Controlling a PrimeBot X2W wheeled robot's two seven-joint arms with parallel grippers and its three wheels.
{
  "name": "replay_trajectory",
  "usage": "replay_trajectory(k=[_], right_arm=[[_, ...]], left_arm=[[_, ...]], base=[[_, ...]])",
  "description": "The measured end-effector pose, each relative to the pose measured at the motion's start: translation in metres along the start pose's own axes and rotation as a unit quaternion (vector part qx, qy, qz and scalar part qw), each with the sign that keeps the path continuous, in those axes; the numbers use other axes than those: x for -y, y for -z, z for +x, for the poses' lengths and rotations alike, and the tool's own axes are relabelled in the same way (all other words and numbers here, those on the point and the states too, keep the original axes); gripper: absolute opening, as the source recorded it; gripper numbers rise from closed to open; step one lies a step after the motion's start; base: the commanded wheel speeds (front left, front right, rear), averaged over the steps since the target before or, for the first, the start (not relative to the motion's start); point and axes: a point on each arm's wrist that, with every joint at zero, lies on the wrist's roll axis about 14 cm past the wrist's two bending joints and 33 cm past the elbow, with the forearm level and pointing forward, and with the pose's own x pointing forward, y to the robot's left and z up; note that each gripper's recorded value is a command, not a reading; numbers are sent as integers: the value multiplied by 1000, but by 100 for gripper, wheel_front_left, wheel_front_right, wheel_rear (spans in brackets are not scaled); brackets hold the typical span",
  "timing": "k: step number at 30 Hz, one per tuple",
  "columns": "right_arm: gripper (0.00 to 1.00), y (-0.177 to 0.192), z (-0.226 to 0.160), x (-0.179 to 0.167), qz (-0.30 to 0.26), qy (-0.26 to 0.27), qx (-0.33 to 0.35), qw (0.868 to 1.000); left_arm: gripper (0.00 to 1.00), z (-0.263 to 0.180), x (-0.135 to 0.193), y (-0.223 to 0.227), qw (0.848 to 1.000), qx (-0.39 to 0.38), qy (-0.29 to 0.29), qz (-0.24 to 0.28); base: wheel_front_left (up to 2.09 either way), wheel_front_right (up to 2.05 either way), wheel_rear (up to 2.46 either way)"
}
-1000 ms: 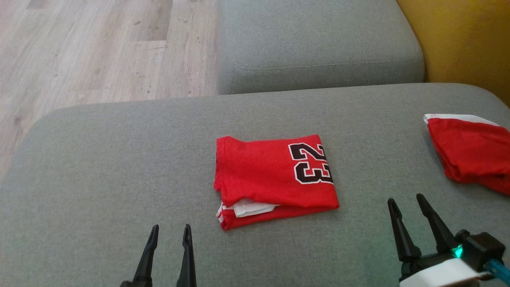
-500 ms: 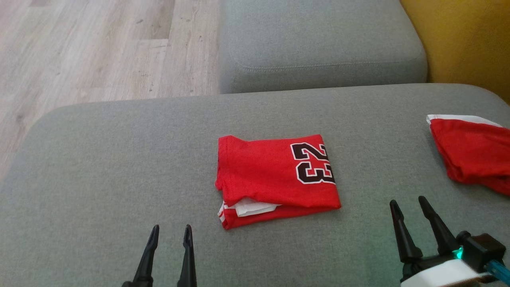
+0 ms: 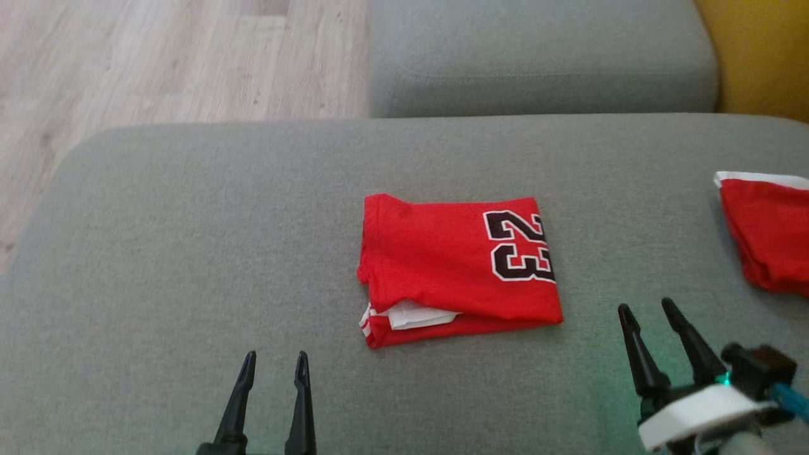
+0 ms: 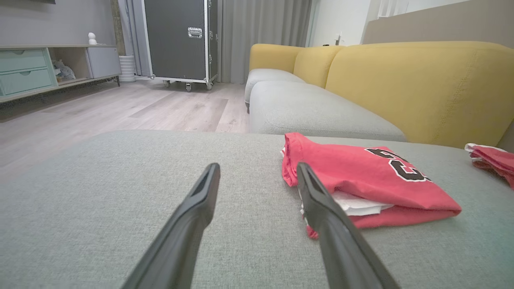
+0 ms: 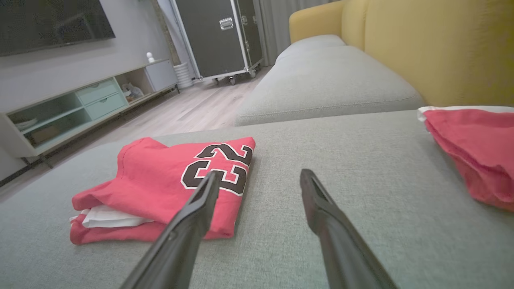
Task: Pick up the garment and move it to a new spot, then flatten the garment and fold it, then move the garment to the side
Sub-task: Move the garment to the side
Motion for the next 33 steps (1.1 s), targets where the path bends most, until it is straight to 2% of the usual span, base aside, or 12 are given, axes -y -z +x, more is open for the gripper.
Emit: replay_trajectory(k=[4, 10, 17, 22, 23, 24, 26, 30, 33], right_arm=[[100, 2, 26, 6, -2, -11, -25, 1000], [100, 13, 66, 10, 27, -20, -86, 996], [100, 45, 93, 2, 83, -31, -183, 979], [100, 56, 102, -10, 116, -45, -217, 968], [88, 57, 104, -14, 127, -48, -221, 966], [55, 60, 105, -19, 138, -53, -227, 963], [0, 64, 107, -27, 155, -59, -238, 957], [0, 69, 107, -31, 174, -58, -246, 952], [0, 64, 110, -29, 176, -58, -238, 953]], left_arm=[[100, 6, 0, 5, 1000, -10, -3, 0], [100, 26, -2, 0, 1000, -6, -6, 4], [100, 34, -8, 4, 1000, -13, -20, 9], [100, 38, -11, 5, 999, -15, -28, 12], [100, 38, -11, 5, 999, -16, -29, 12], [100, 39, -11, 6, 999, -16, -29, 12], [100, 40, -9, 5, 999, -16, -27, 13], [100, 40, -10, 6, 999, -17, -31, 14], [100, 41, -9, 7, 999, -18, -32, 14]], base=[[0, 0, 0], [0, 0, 0], [0, 0, 0], [0, 0, 0], [0, 0, 0], [0, 0, 0], [0, 0, 0], [0, 0, 0], [0, 0, 0]])
